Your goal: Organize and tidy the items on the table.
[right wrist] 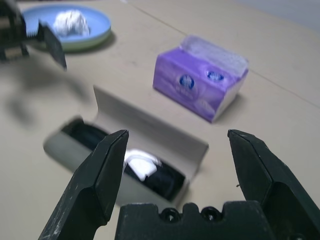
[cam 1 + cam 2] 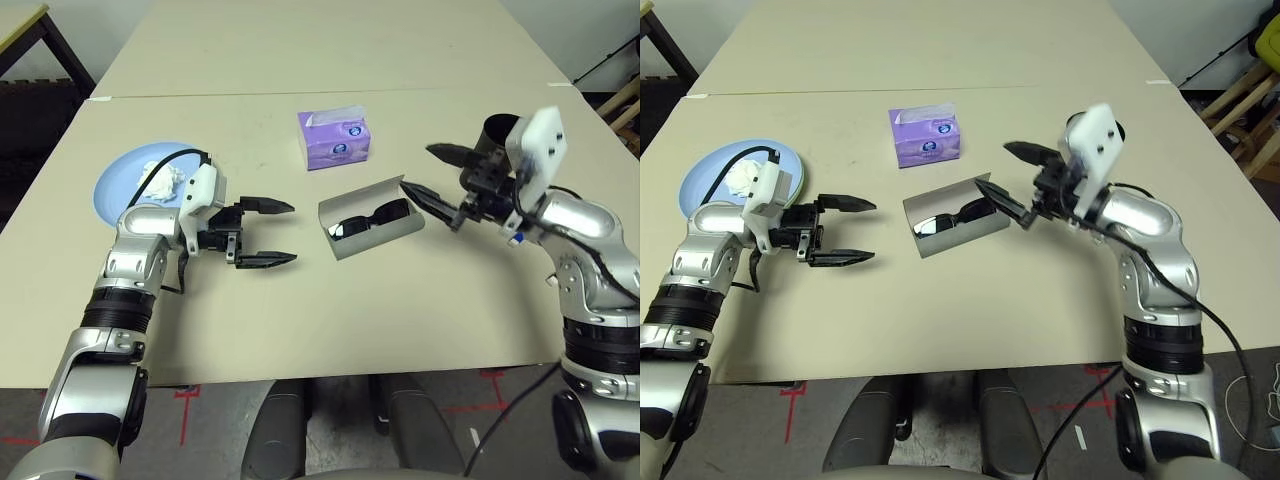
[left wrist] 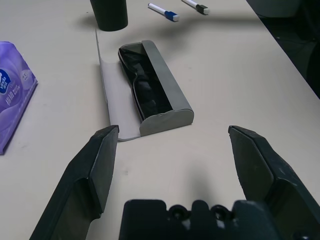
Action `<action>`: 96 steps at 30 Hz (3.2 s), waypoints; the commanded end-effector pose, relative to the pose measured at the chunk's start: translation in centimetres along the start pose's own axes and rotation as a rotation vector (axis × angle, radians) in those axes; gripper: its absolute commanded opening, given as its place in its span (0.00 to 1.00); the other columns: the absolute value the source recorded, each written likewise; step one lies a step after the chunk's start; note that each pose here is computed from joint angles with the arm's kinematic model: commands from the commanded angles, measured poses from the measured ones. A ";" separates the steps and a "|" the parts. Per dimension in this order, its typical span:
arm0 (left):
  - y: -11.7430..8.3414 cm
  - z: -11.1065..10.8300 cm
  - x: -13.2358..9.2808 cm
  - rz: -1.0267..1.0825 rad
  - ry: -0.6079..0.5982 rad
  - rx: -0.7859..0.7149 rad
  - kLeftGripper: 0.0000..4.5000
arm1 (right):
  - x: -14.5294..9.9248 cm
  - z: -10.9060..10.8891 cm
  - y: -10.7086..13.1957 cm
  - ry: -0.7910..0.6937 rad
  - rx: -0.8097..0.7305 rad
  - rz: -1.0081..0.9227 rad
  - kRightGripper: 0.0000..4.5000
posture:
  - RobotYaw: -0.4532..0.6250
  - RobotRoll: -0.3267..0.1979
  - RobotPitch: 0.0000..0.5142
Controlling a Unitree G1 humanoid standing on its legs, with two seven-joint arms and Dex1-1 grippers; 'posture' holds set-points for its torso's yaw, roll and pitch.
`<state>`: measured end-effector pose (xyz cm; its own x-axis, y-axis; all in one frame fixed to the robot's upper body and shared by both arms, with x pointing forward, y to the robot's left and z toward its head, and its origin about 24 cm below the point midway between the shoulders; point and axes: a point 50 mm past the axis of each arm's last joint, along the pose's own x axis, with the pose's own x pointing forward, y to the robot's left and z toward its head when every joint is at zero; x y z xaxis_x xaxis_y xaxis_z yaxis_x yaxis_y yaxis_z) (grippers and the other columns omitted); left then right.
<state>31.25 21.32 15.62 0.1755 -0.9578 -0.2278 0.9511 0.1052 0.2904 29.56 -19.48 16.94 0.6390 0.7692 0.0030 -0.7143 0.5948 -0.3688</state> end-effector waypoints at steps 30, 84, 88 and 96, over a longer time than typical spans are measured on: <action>1.6 0.0 -0.4 0.153 -0.013 -0.012 1.00 | -1.6 -2.3 -1.5 0.007 -0.063 0.226 0.99 | 0.49 0.62 0.36; 3.4 -0.2 6.7 0.163 -0.011 0.132 0.02 | -2.2 -1.4 -1.0 0.024 -0.138 0.183 1.00 | 0.46 0.62 0.35; 3.2 -0.1 6.6 0.144 -0.010 0.128 0.02 | -2.2 -1.4 -1.0 0.024 -0.133 0.180 1.00 | 0.46 0.62 0.35; 2.6 -0.5 6.7 0.129 -0.005 0.110 0.02 | -3.4 -2.4 -1.5 0.075 0.004 0.146 1.00 | 0.46 0.62 0.36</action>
<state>35.38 15.62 14.72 0.3172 -0.9342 -0.1630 0.8772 0.2237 0.4249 29.35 -22.70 15.74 0.5315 0.8402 -0.1076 -0.7943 0.4502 -0.4078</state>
